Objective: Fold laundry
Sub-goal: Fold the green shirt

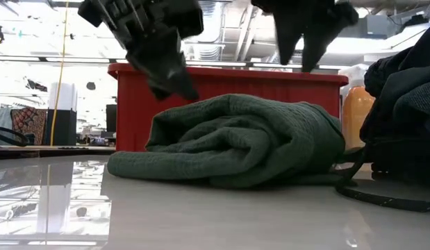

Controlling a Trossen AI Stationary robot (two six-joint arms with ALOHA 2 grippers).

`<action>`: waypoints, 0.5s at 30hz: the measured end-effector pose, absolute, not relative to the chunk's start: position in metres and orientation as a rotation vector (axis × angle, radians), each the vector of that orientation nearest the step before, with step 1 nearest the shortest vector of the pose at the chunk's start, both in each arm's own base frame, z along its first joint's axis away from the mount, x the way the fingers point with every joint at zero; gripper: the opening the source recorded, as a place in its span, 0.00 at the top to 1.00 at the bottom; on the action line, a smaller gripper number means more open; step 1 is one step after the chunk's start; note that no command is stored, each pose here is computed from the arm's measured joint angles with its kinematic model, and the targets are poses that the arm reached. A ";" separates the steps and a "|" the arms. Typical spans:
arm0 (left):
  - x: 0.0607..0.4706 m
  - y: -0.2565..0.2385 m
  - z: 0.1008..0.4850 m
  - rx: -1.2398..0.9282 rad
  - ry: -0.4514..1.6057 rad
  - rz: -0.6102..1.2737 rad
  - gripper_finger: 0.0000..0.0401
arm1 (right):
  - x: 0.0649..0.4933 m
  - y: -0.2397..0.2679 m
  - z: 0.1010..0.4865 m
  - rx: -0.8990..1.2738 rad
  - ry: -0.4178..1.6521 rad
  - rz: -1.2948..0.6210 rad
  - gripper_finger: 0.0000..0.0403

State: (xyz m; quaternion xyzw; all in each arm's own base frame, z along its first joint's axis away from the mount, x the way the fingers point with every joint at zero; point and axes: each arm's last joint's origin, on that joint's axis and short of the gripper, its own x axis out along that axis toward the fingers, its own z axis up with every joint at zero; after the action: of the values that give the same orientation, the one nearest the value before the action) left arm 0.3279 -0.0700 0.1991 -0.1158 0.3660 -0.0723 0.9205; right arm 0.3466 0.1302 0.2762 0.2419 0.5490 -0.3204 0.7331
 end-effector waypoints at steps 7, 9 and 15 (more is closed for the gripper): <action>0.318 -0.082 0.182 -0.275 0.974 -0.151 1.00 | 0.319 0.130 0.257 0.709 1.038 -0.700 0.33; 0.317 -0.086 0.176 -0.284 1.000 -0.128 1.00 | 0.315 0.135 0.253 0.710 1.033 -0.676 0.33; 0.309 -0.102 0.177 -0.320 1.039 -0.135 1.00 | 0.323 0.141 0.241 0.654 1.041 -0.624 0.33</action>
State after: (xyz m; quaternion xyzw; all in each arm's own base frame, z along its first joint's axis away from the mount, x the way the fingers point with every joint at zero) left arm 0.3090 -0.1022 0.1771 -0.1523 0.4938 -0.0641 0.8537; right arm 0.3235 0.1410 0.2415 0.3017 0.4802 -0.2877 0.7718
